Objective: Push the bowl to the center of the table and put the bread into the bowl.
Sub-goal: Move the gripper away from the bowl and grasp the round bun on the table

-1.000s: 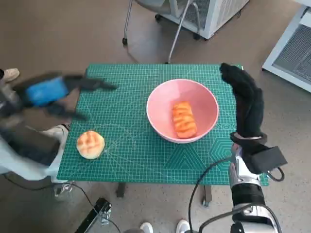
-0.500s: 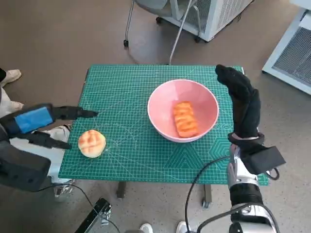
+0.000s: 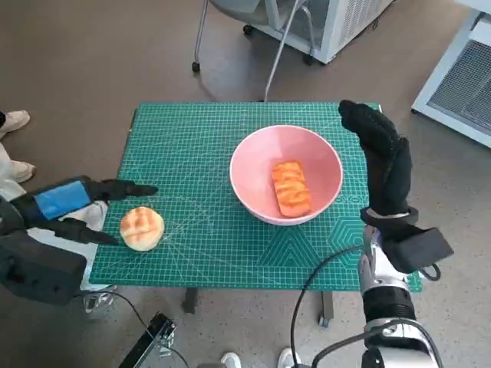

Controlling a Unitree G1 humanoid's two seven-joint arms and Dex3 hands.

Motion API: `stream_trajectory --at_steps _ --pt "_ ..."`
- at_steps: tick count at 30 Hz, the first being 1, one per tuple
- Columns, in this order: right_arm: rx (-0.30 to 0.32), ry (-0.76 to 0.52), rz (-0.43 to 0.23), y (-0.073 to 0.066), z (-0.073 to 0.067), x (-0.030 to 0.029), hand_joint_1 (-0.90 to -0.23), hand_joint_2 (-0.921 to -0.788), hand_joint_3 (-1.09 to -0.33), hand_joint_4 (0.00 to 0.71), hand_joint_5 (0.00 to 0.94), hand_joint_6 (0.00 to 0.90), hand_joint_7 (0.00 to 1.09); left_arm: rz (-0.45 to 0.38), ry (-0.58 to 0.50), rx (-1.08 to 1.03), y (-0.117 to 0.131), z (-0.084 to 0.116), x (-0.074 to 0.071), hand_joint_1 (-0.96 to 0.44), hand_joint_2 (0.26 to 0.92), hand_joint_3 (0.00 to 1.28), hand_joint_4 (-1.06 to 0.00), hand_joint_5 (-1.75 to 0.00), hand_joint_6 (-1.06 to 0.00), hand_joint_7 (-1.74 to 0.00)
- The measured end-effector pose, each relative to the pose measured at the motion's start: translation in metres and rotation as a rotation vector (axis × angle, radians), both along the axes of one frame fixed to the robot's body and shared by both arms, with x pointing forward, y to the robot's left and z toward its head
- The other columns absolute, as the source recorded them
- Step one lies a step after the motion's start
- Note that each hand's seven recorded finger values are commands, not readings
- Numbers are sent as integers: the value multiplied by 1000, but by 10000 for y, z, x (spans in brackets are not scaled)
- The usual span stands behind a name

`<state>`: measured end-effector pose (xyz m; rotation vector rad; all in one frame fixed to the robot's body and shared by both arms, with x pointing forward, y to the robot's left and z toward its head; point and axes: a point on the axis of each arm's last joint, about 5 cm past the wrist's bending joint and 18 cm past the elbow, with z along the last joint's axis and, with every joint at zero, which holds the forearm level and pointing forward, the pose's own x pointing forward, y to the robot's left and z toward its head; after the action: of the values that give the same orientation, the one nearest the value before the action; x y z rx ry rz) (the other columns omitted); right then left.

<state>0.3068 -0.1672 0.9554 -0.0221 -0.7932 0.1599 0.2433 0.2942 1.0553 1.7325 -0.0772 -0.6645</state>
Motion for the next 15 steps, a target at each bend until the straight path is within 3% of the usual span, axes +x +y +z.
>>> stream_trajectory --at_steps 15 --pt "-15 -12 -13 -49 27 0 -542 -921 -794 405 1 56 802 34 49 79 -37 -289 136 -55 768 2 -363 0 -484 0"
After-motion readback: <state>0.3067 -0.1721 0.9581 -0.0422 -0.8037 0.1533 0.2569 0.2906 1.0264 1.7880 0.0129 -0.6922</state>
